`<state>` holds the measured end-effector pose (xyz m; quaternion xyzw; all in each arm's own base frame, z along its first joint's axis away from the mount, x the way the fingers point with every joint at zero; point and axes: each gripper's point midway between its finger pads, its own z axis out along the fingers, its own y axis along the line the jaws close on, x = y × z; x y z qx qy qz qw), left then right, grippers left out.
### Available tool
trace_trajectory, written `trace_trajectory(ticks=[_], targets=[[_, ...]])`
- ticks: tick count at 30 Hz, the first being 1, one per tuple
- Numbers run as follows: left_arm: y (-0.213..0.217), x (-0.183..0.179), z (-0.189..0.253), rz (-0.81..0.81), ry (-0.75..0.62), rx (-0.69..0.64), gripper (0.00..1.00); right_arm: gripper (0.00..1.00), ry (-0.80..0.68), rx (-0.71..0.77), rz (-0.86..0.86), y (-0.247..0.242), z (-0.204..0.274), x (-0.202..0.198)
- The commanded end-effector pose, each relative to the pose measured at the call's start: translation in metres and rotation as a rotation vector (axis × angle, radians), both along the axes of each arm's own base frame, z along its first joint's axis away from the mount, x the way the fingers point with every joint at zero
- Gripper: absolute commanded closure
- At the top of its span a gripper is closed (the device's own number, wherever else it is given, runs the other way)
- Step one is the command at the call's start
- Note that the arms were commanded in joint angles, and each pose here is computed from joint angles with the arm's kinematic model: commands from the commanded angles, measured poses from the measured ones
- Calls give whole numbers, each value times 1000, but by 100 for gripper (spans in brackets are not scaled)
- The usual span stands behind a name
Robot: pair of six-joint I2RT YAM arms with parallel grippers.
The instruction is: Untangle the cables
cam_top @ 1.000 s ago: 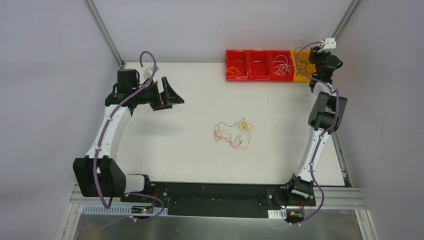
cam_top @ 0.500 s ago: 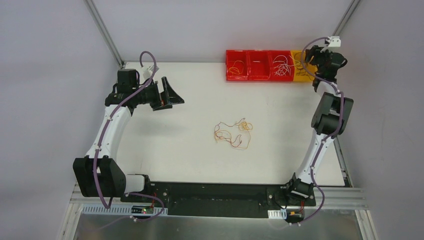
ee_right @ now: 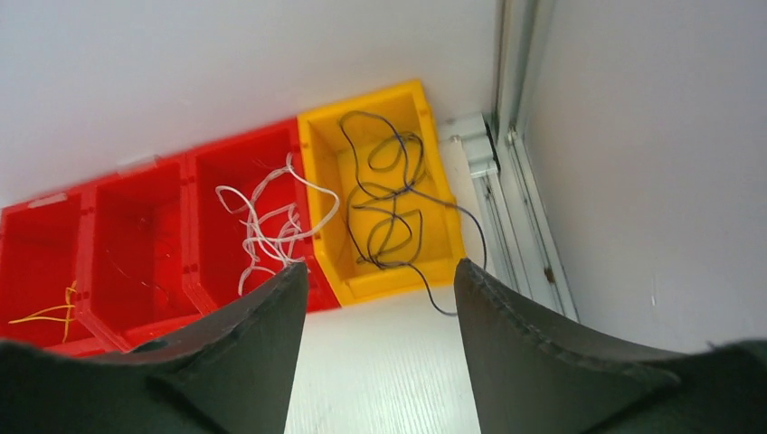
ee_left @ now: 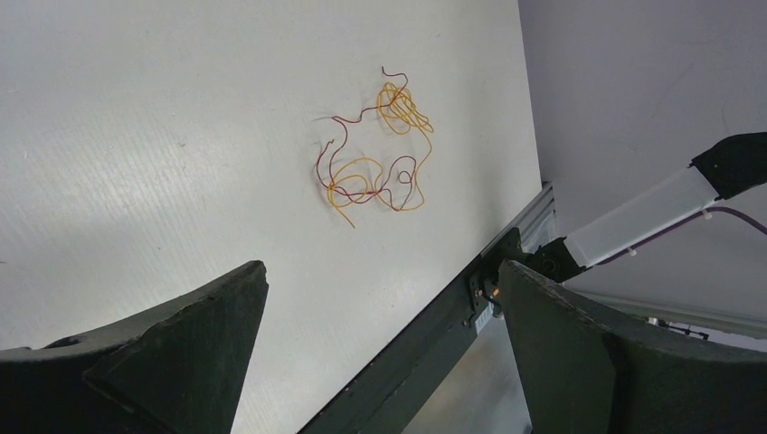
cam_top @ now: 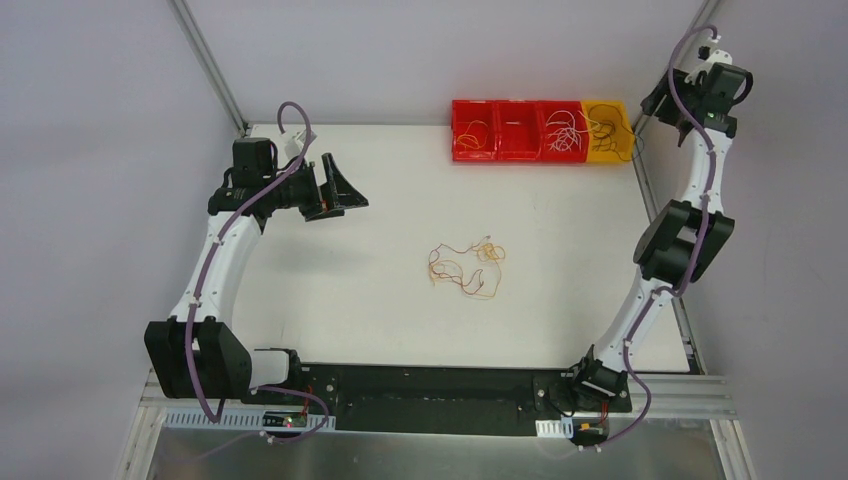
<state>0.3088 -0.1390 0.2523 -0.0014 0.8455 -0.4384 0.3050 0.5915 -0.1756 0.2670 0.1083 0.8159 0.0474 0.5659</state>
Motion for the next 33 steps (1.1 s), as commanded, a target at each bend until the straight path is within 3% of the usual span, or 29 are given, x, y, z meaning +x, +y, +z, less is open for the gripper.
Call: trace_trajectory(ticks=[1,6,10,20,27,30,33], targets=[[-1,-7,12,-8,-23,-26,1,36,270,118,-81,-13,-65,-26],[0,-6,9,-7,-15,-25,1,34,248,167,-219,-34,-81,-15],[0,-6,7,-6,-9,-25,1,42,239,161,-297,-49,-98,-7],[0,-4,3,-3,2,-21,1,55,170,227,-294,-53,-127,26],[1,-2,-2,-4,10,-16,1,59,142,245,-286,-53,-138,39],[1,-1,-2,-3,12,-15,1,71,131,246,-288,-54,-138,41],[0,-2,-1,-7,7,-17,1,94,113,243,-271,-52,-132,43]])
